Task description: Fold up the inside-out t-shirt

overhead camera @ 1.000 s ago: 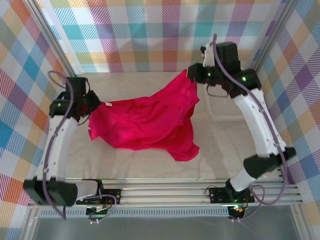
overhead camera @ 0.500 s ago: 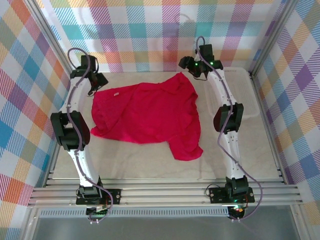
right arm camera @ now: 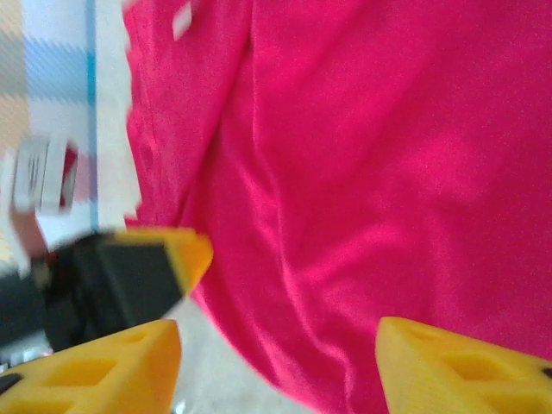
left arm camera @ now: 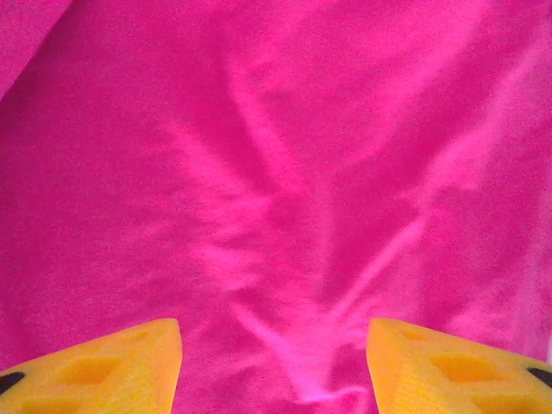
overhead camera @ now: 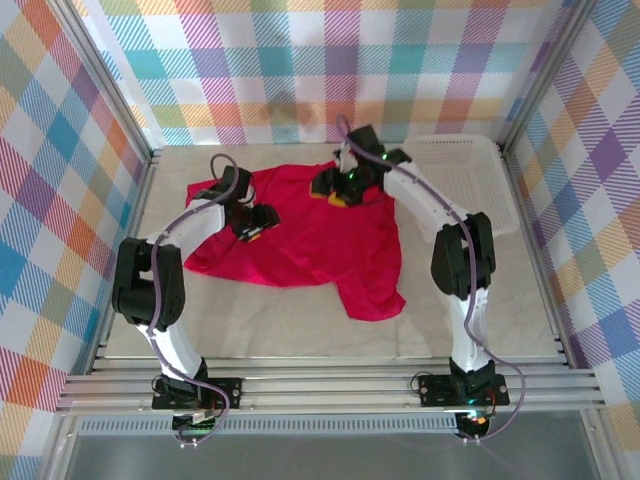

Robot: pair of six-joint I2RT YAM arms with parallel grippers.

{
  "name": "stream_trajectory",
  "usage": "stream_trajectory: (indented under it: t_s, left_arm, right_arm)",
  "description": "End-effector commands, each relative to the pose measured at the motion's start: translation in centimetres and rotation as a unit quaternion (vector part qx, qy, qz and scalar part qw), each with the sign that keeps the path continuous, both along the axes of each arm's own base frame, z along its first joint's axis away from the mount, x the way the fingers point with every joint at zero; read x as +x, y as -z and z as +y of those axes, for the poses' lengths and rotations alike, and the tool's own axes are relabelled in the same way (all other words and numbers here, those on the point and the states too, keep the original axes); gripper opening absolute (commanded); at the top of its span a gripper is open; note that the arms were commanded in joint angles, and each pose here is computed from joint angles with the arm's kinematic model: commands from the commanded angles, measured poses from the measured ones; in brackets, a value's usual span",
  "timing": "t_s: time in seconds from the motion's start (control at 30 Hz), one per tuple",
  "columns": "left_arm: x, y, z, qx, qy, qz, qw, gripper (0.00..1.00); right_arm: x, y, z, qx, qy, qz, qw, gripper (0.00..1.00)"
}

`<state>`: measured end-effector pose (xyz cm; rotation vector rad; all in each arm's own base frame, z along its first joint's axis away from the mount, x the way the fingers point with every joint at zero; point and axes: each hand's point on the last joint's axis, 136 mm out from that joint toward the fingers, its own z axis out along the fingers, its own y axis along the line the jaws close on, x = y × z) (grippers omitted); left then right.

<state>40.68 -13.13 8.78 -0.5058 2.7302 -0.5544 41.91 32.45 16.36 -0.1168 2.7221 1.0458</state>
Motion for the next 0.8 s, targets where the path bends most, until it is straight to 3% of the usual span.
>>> stream_trajectory:
  t_s: [0.0, 0.3, 0.53, 0.77]
  left_arm:
    - [0.5, 0.4, 2.5, 0.045, -0.027, 0.0, 0.999, 0.56]
    - [5.0, -0.3, 8.9, 0.101, -0.084, -0.011, 0.991, 0.52]
    - [11.8, 4.2, 12.6, 0.107, -0.119, 0.036, 0.986, 0.51]
    - [13.3, 4.6, 16.0, 0.159, -0.122, 0.051, 0.978, 0.51]
  right_arm:
    - [-1.5, 3.4, -2.6, -0.022, 0.029, 0.031, 0.999, 0.54]
    - [-8.2, 8.2, -3.4, -0.045, 0.023, 0.097, 0.994, 0.52]
    - [-13.3, 13.2, -7.8, -0.121, 0.046, 0.152, 0.98, 0.51]
    - [-16.3, 15.6, -12.3, -0.187, 0.069, 0.181, 0.963, 0.5]
